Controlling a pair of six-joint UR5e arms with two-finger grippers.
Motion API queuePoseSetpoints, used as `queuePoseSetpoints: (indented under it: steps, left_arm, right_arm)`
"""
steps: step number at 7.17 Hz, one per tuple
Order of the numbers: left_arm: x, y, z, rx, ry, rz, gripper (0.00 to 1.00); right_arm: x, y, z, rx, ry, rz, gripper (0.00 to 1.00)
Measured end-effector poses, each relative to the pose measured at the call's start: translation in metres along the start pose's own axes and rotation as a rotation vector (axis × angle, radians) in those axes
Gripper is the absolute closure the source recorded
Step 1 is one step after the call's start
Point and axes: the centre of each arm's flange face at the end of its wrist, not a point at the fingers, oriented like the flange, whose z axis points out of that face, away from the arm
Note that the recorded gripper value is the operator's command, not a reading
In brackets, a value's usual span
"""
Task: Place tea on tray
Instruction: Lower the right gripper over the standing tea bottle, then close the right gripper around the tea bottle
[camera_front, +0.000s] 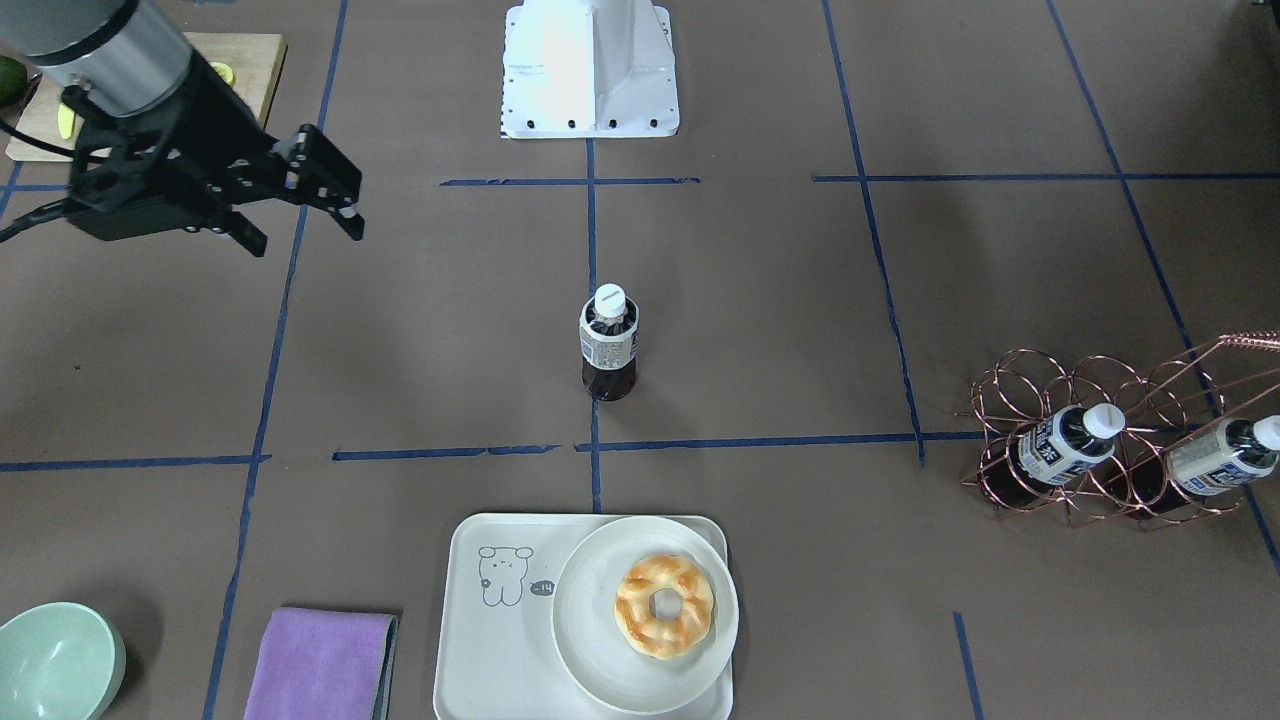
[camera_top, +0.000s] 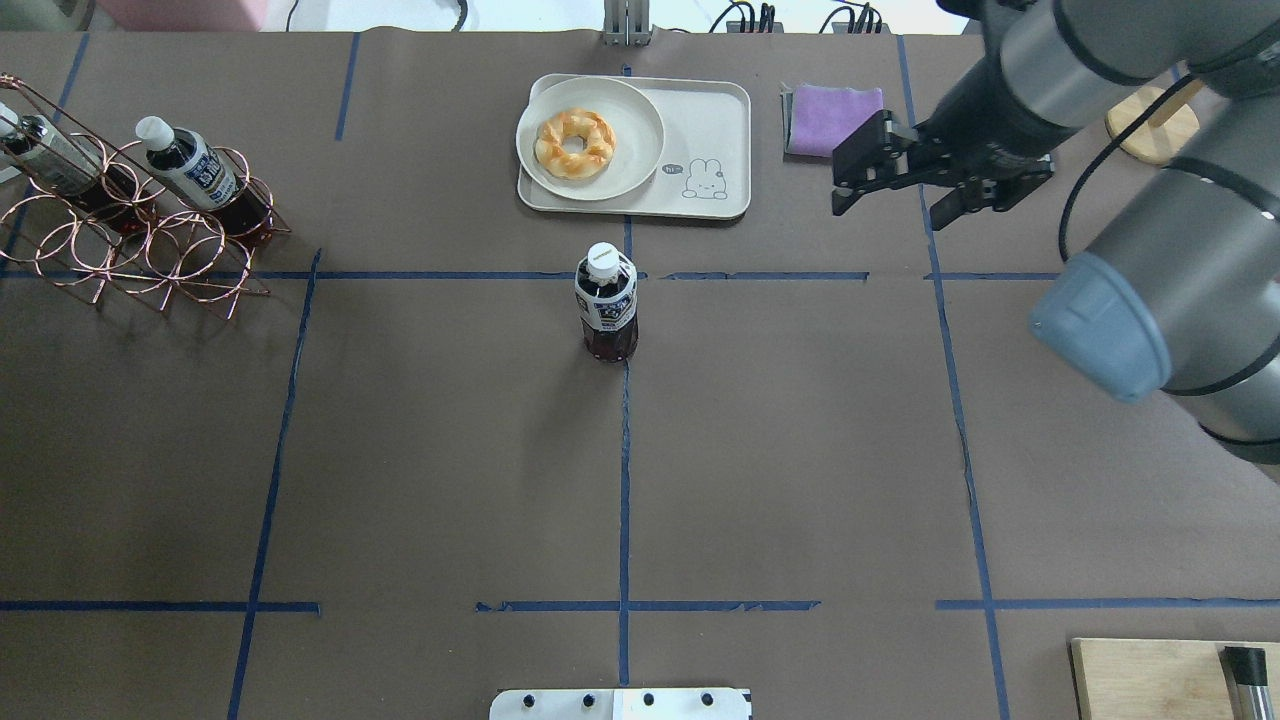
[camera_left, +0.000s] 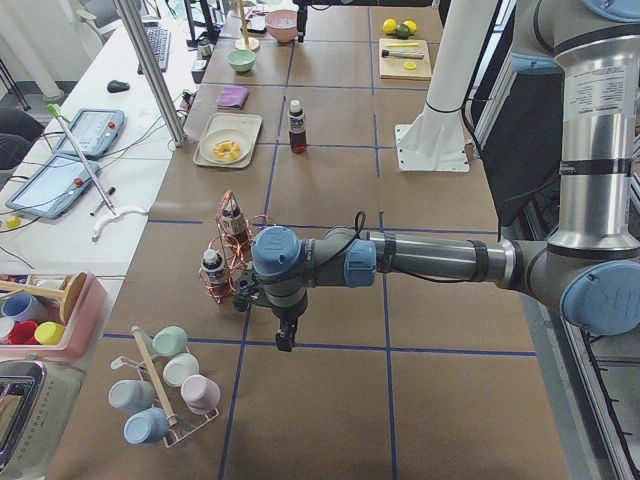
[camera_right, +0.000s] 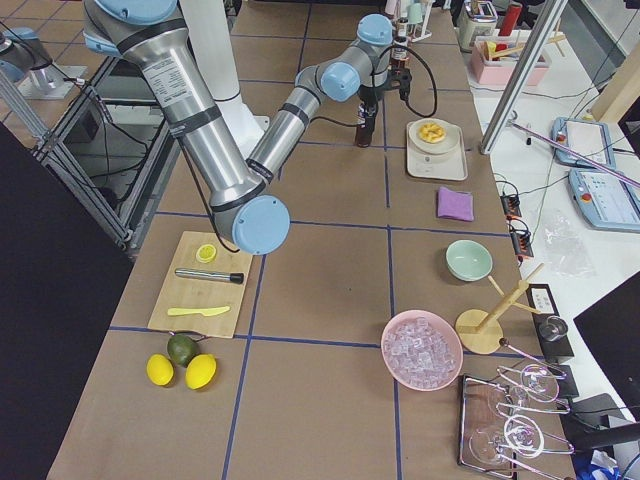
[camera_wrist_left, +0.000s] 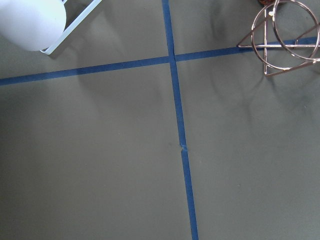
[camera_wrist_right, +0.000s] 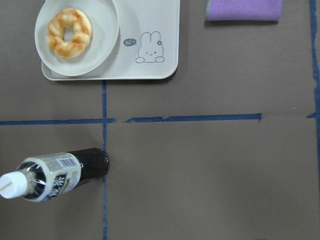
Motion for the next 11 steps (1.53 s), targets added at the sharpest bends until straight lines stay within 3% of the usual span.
queuePoseSetpoints:
  steps: [3,5,7,11]
  left_arm:
    - [-0.001,0.001,0.001,-0.002,0.0,-0.002,0.0]
    - [-0.001,0.001,0.001,-0.003,0.0,-0.003,0.0]
    - [-0.001,0.001,0.001,-0.003,0.0,-0.003,0.0]
    - [-0.001,0.001,0.001,-0.002,0.0,-0.003,0.0]
  right_arm:
    - [-0.108,-0.004,0.051,0.026,0.047,0.052,0.01]
    - [-0.174,-0.004,0.083,0.02,0.123,0.058,0.03]
    - [-0.21,0.001,0.111,0.012,0.175,0.052,0.18]
    - [-0.232,0.008,0.138,0.028,0.226,0.026,0.36]
